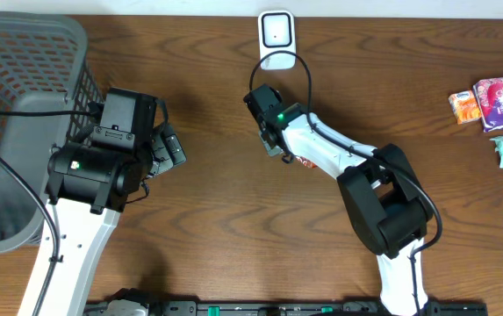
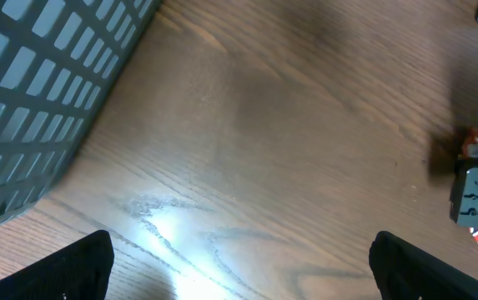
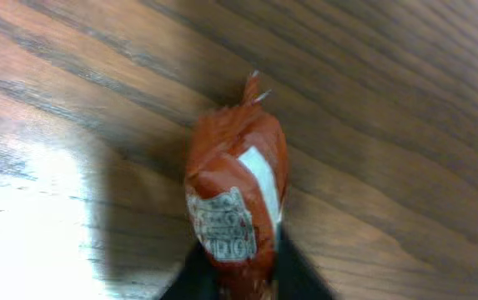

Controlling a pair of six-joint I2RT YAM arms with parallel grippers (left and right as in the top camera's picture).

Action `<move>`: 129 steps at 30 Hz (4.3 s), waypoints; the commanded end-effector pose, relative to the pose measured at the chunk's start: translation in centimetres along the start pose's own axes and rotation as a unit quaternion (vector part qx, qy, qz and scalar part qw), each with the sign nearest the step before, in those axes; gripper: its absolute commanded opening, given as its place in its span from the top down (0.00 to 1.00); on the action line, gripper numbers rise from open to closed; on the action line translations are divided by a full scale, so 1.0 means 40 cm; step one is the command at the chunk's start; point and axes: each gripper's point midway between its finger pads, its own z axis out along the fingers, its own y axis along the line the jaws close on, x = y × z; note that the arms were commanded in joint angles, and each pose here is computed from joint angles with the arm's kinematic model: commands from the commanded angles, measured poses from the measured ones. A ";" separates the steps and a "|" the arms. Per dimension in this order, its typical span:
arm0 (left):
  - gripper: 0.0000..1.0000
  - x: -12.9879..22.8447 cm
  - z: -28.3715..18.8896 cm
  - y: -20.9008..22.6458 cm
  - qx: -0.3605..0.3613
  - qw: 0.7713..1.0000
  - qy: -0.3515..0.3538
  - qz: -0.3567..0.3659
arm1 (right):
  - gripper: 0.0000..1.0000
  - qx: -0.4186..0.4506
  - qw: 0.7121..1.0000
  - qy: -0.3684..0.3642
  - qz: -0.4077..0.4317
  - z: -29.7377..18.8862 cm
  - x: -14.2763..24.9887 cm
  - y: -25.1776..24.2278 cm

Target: Scan the item barcode

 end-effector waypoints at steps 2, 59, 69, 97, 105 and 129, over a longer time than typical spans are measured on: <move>0.02 -0.007 -0.006 0.002 -0.001 1.000 -0.005 -0.003 | 0.99 -0.061 0.995 0.077 0.001 0.066 0.112 0.032; 0.02 -0.007 -0.006 0.002 -0.001 1.000 -0.005 -0.003 | 0.70 -0.219 0.909 0.282 0.217 -0.155 0.192 -0.357; 0.02 -0.007 -0.006 0.002 -0.001 1.000 -0.004 -0.003 | 0.56 -0.095 0.931 0.311 0.163 -0.100 0.245 -0.275; 0.02 -0.007 -0.006 0.002 -0.001 1.000 -0.005 -0.003 | 0.99 -0.211 0.931 0.250 0.164 -0.063 0.176 -0.104; 0.02 -0.007 -0.006 0.002 -0.001 1.000 -0.005 -0.003 | 0.99 -0.303 0.918 0.194 0.168 -0.127 0.059 -0.061; 0.02 -0.007 -0.006 0.002 -0.001 1.000 -0.005 -0.003 | 0.99 -0.318 0.887 -0.177 0.286 -0.239 -0.467 -0.157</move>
